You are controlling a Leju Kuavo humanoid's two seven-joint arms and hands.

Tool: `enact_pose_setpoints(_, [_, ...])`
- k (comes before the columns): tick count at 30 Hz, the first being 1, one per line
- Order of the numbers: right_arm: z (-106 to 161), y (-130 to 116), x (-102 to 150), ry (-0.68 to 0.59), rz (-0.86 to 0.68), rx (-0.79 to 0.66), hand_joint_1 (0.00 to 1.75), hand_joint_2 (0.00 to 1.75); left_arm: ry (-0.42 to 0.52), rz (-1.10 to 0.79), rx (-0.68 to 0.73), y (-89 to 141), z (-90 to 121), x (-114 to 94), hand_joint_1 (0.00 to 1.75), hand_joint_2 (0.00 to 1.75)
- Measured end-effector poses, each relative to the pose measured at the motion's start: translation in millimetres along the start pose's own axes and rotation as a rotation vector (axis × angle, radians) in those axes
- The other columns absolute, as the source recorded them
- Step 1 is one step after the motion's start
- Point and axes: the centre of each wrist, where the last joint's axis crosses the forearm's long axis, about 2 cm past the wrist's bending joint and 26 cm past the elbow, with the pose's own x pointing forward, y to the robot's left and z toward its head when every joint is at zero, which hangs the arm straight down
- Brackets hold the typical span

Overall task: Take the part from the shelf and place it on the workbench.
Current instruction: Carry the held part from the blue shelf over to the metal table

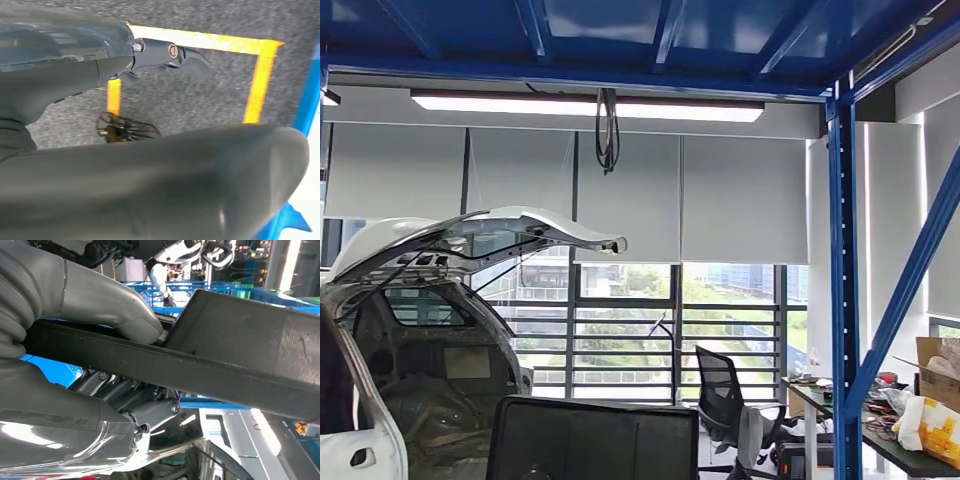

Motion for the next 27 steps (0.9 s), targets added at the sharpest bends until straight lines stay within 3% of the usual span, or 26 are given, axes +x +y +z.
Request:
enact_pose_setpoints(9, [3.8,2.1,-4.0,0.006,-0.014,-0.009,1.75,1.75,0.044,-0.018,0.020,5.6,4.1,-4.9,0.00,1.75])
enact_pose_setpoints(27, [8.1,2.9,-8.6,0.020,-0.025,-0.016,1.75,1.75,0.040,-0.029,0.022,8.6,3.0,-3.5,0.00,1.75])
